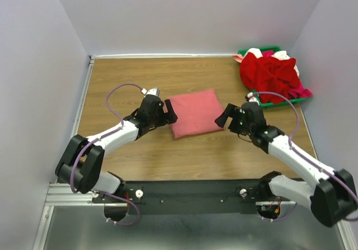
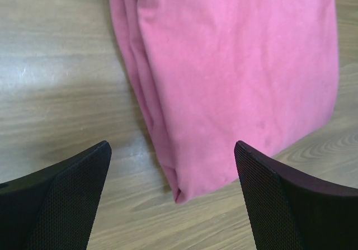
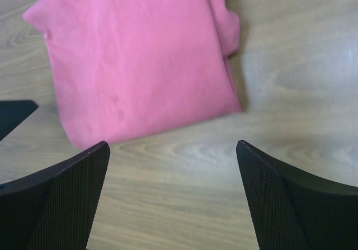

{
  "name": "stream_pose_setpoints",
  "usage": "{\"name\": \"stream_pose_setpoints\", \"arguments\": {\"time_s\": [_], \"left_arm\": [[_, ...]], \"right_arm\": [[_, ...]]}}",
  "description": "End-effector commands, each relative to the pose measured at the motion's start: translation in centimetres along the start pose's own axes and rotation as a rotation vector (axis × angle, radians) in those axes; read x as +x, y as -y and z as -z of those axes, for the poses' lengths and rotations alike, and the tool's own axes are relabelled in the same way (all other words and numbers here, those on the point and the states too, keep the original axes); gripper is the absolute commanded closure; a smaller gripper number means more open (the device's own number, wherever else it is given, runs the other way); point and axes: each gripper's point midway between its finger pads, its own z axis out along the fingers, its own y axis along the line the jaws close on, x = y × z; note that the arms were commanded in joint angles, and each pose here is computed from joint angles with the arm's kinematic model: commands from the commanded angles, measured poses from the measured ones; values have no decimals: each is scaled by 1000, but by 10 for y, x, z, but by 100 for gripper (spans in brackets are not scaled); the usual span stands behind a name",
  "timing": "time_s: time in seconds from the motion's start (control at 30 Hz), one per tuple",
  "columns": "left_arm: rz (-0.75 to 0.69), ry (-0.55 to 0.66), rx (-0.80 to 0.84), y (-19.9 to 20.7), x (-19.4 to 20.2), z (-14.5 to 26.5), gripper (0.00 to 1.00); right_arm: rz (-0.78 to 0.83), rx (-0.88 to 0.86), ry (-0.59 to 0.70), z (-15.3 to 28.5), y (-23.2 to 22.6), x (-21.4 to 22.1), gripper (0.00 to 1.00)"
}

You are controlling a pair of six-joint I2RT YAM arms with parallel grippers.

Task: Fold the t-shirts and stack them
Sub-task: Fold the tshirt, then neatly place the folded tshirt to the corner

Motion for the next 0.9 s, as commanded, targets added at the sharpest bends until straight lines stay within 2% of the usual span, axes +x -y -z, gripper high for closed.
{"name": "stream_pose_setpoints", "arguments": {"time_s": [0.0, 0.2, 0.23, 0.3, 0.33, 0.4, 0.43, 0.5, 0.53, 0.57, 0.6, 0.87], "left_arm": [[19, 19, -30, -8, 3, -11, 2], [22, -38, -42, -11, 16, -33, 3], [20, -62, -56, -15, 23, -38, 9], [18, -75, -53, -13, 25, -44, 15], [14, -82, -56, -13, 27, -46, 23], [4, -103, -64, -15, 33, -52, 33], [1, -109, -69, -14, 34, -55, 47], [-14, -116, -75, -13, 34, -58, 61], [-17, -120, -89, -15, 34, -59, 70], [-19, -128, -109, -18, 36, -61, 87], [-24, -131, -139, -23, 35, -60, 100], [-100, -112, -548, -91, 24, -29, 100]], "right_arm": [[-111, -150, 117, 24, -14, -5, 0], [-126, -192, 171, 38, -5, 4, 0], [-130, -192, 187, 40, -3, 3, 0], [-138, -184, 188, 39, 1, 7, 0], [-139, -178, 190, 39, 3, 8, 0], [-139, -160, 198, 37, 7, 7, 0], [-141, -144, 201, 35, 11, 8, 0], [-137, -123, 193, 31, 15, 10, 0], [-137, -119, 191, 30, 16, 11, 0], [-134, -114, 191, 30, 16, 10, 0], [-131, -111, 188, 29, 16, 10, 0], [-104, -49, 184, 20, 26, 11, 0]]}}
